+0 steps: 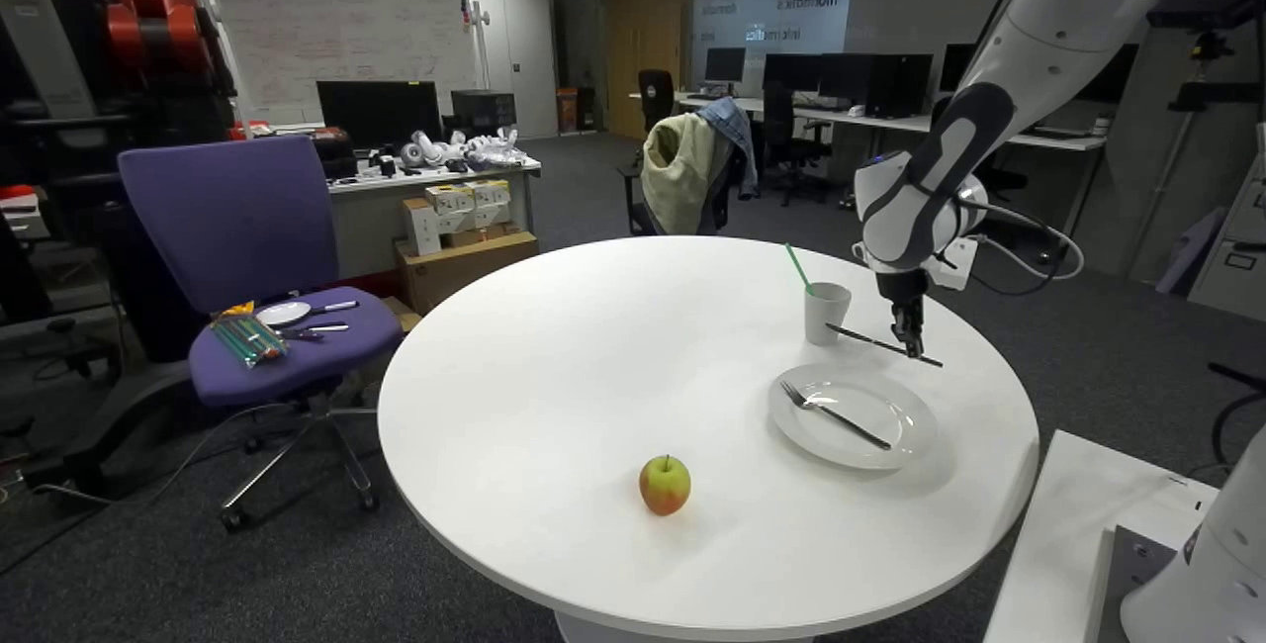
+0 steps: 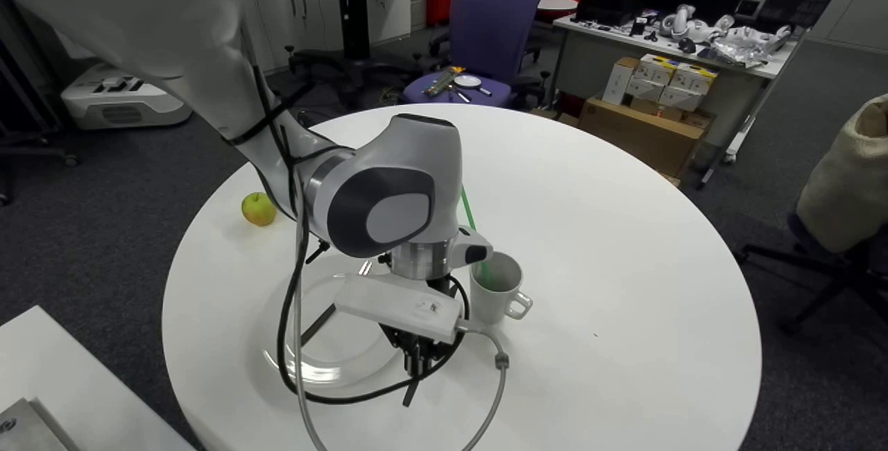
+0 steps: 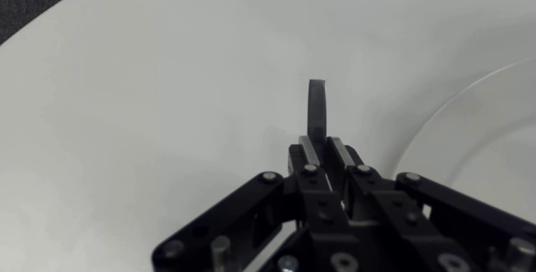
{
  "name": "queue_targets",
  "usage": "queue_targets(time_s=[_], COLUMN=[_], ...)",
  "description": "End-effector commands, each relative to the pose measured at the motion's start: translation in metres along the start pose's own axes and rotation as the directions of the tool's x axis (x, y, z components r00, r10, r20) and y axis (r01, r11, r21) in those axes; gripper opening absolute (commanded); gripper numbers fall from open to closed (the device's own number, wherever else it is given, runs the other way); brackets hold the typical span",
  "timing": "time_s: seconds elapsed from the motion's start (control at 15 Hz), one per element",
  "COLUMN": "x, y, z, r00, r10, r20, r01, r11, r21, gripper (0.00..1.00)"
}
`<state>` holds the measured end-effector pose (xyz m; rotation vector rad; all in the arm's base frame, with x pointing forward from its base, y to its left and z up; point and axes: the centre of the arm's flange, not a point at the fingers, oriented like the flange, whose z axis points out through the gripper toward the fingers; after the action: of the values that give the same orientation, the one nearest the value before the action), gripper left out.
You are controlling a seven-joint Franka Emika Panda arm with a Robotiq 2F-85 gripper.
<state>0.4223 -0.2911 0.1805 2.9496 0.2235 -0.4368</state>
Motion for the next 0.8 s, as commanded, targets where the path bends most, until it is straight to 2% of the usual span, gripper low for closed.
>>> queue_targets(time_s=[0.0,0.73], x=[-0.016,-0.022], y=[-0.014,-0.047], z=[-0.018,-0.029], r00=[1.000,0.999], r10=[0.008,0.041], r20=[-0.011,-0.023], r01=[-0.008,-0.039], r11=[1.000,0.994], r21=[0.018,0.103], gripper=[0.03,0.03])
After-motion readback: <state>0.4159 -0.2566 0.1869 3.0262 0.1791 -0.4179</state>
